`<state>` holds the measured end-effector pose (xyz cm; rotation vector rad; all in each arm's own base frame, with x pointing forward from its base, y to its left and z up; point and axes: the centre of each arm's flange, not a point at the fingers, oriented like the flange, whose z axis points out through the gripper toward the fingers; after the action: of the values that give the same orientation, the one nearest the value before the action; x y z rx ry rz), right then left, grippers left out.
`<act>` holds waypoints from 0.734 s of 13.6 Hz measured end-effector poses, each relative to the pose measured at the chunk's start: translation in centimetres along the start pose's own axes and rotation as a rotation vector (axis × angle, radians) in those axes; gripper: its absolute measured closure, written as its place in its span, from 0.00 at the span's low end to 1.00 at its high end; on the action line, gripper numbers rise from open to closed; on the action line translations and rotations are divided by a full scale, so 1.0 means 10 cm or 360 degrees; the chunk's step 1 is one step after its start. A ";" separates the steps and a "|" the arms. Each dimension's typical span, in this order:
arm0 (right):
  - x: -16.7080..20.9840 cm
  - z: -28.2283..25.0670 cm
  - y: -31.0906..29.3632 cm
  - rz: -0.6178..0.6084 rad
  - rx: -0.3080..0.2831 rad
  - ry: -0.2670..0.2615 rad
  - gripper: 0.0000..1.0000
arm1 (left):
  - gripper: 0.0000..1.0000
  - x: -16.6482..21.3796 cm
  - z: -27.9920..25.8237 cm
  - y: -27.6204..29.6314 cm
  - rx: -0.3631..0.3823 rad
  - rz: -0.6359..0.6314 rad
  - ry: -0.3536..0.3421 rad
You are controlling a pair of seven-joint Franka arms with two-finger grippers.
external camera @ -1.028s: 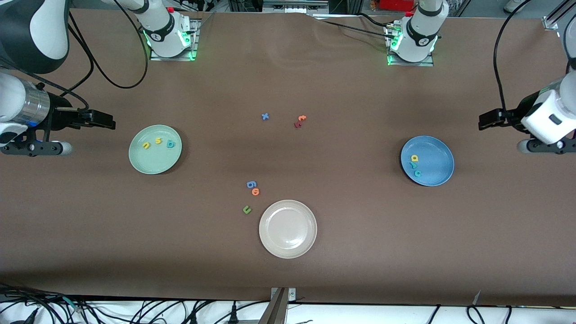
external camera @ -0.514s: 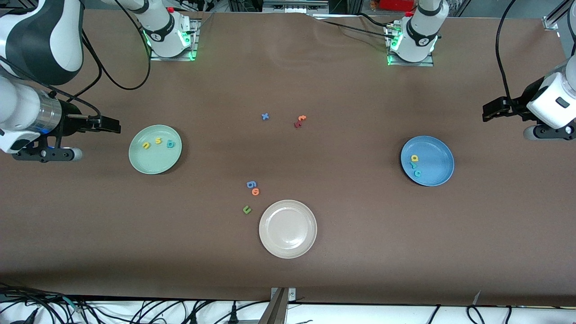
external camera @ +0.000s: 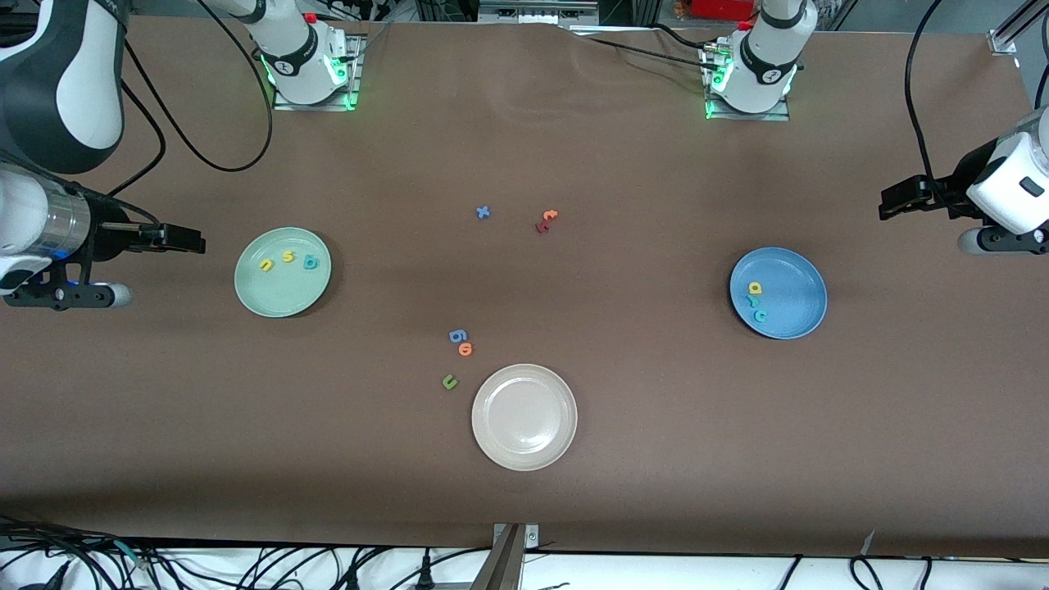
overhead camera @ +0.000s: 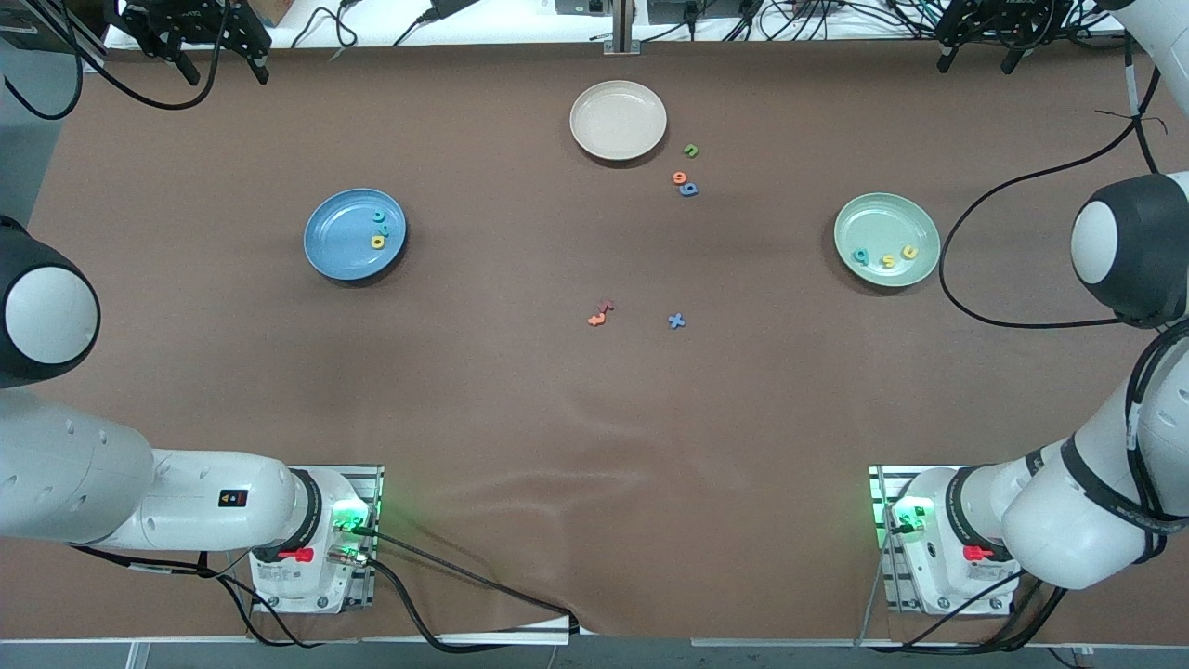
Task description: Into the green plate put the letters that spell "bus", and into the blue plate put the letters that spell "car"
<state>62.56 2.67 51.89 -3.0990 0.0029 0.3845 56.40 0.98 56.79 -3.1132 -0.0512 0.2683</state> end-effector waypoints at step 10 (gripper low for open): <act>-0.06 -0.17 0.12 -0.0022 -0.0050 0.0029 0.00 | 0.00 0.00 -0.01 -0.01 0.0000 0.0000 0.0003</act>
<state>62.35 1.45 53.70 -3.1316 -0.0249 0.3595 56.39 1.04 56.85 -3.1136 -0.0509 0.2656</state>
